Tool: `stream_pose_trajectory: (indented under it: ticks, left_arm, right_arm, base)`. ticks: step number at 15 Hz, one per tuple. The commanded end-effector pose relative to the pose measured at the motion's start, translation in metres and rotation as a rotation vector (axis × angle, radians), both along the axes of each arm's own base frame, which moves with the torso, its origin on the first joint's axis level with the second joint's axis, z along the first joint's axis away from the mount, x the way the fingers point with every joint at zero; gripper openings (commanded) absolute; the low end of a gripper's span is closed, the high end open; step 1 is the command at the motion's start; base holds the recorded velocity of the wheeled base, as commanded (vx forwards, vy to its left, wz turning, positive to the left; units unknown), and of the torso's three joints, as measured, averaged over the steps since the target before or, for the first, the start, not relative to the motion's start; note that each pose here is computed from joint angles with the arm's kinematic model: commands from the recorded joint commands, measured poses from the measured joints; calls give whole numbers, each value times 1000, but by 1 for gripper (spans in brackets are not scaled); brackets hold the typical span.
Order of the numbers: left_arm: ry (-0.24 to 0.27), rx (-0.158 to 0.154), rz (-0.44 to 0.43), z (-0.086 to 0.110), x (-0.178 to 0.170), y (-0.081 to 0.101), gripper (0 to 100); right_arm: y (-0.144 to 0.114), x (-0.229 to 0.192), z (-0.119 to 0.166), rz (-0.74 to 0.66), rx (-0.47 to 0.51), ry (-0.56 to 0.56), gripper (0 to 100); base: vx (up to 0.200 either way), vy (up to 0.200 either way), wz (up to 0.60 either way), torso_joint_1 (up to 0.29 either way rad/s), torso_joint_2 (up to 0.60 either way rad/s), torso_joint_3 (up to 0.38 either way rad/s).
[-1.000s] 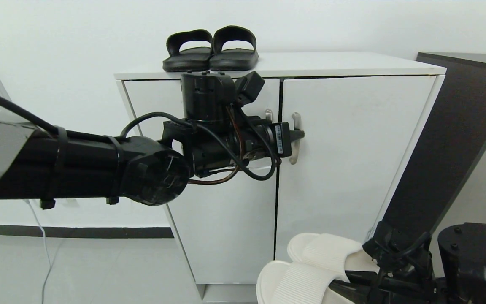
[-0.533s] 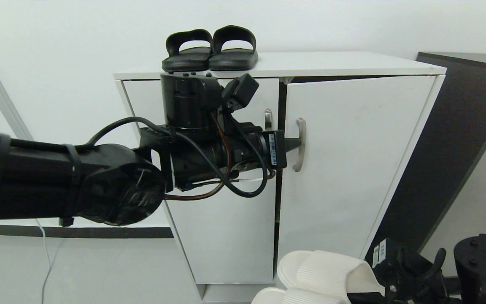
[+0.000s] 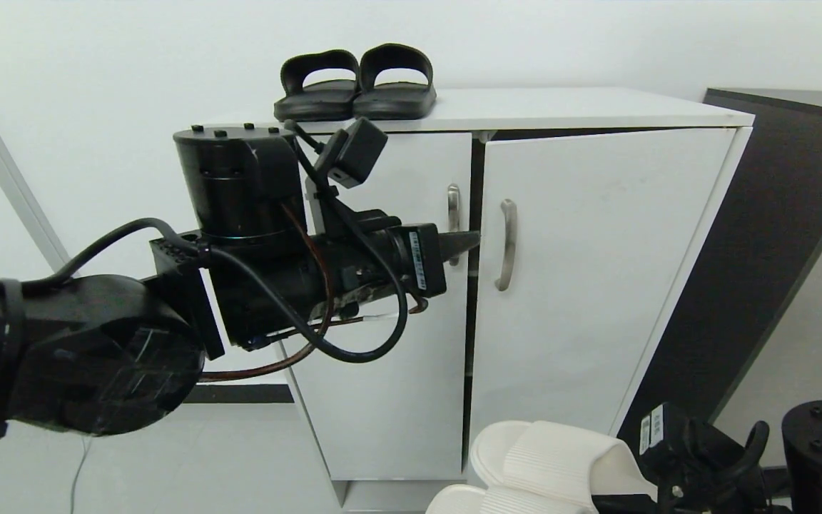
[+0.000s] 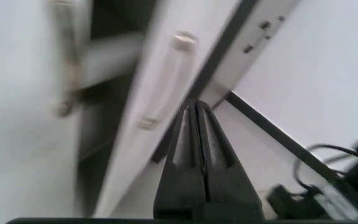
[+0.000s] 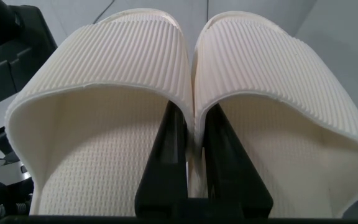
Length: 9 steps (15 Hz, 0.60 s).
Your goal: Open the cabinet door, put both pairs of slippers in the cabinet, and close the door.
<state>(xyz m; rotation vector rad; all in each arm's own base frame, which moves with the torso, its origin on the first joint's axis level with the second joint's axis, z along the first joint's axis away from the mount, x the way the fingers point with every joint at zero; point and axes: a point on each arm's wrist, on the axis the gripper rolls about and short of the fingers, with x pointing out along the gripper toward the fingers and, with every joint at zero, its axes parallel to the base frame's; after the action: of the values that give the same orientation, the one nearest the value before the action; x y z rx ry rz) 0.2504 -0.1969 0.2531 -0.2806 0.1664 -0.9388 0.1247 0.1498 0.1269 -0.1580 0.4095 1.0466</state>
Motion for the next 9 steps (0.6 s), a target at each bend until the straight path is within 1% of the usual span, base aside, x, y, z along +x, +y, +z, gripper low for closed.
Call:
stream_pose_trajectory:
  ticks: [1, 3, 6, 7, 9]
  left_arm:
    - [5, 3, 32, -3, 12, 5, 0]
    - [-3, -3, 66, -2, 28, 8, 0]
    - [-13, -10, 69, -2, 44, -1, 0]
    - [-15, -11, 65, -2, 47, -3, 0]
    - [-47, -36, 6, 8, 51, -14, 0]
  right_arm:
    - [0, 1, -1, -1, -4, 1, 0]
    - [0, 1, -1, -1, -5, 2, 0]
    - [1, 1, -3, -2, -12, 5, 0]
    - [1, 1, -3, -2, -12, 5, 0]
    - [1, 1, -3, -2, -12, 5, 0]
  base:
    - [0, 0, 0, 0, 0, 0]
    - [0, 0, 0, 0, 0, 0]
    - [0, 0, 0, 0, 0, 0]
    - [0, 0, 0, 0, 0, 0]
    - [0, 0, 0, 0, 0, 0]
